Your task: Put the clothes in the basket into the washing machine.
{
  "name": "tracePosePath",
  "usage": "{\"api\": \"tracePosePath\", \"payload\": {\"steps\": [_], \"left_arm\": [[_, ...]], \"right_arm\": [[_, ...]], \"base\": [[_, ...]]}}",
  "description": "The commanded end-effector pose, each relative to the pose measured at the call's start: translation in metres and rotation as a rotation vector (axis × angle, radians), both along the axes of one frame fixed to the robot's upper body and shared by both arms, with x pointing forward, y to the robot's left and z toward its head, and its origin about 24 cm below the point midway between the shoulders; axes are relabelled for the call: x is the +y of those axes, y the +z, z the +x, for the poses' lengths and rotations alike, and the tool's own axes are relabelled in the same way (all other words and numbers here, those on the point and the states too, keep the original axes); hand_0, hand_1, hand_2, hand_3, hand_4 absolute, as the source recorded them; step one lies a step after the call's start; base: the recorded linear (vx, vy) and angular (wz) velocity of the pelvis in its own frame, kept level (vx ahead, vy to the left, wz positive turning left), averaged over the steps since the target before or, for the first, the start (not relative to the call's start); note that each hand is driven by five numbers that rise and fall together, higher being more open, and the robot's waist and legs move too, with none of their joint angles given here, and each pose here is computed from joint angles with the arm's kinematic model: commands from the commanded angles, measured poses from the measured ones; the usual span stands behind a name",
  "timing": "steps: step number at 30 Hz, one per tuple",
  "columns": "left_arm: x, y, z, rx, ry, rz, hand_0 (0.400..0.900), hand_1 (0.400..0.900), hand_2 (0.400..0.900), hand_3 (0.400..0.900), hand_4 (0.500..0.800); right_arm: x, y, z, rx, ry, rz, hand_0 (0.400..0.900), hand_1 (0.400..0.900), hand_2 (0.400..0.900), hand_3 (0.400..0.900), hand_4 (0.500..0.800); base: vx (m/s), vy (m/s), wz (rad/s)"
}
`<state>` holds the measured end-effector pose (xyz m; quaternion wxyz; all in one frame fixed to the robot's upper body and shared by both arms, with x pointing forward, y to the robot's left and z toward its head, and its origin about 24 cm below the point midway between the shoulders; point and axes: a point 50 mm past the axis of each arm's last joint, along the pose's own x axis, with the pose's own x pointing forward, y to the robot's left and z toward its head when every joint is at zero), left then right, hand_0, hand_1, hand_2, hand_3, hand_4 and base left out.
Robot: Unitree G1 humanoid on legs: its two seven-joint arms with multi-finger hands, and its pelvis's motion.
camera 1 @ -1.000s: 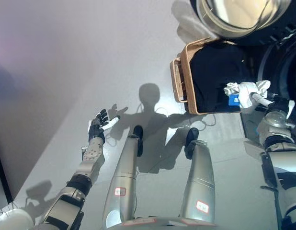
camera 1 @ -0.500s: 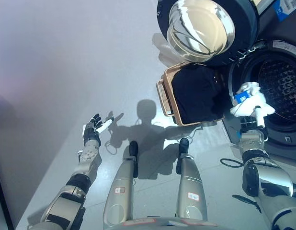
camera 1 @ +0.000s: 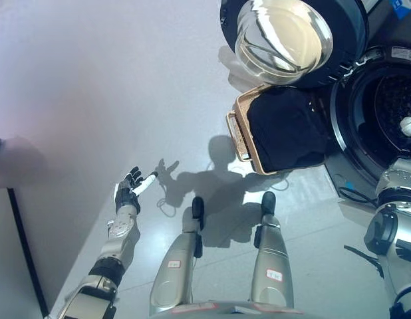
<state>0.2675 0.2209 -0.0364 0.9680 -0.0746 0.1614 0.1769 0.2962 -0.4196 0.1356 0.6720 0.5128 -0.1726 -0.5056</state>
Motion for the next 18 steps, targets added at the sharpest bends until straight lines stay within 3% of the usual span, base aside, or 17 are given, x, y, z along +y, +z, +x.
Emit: {"api": "tracePosePath", "payload": {"steps": [1, 7, 18], "left_arm": [[0.021, 0.011, 0.001, -0.072, 0.06, 0.047, 0.9, 0.9, 0.9, 0.9, 0.8], [0.009, 0.014, 0.009, -0.082, 0.006, 0.048, 0.9, 0.9, 0.9, 0.9, 0.8], [0.012, 0.023, 0.015, -0.119, -0.024, 0.075, 0.9, 0.9, 0.9, 0.9, 0.8]], "right_arm": [[-0.03, 0.065, -0.021, 0.006, -0.068, -0.369, 0.9, 0.9, 0.9, 0.9, 0.8], [-0.031, 0.024, -0.022, 0.197, 0.016, -0.302, 0.9, 0.9, 0.9, 0.9, 0.8], [-0.024, 0.011, -0.015, 0.385, 0.139, -0.398, 0.9, 0.9, 0.9, 0.9, 0.8]], "base": [[-0.015, -0.053, -0.08], [-0.013, -0.028, 0.03], [-0.002, 0.0, 0.0]]}}
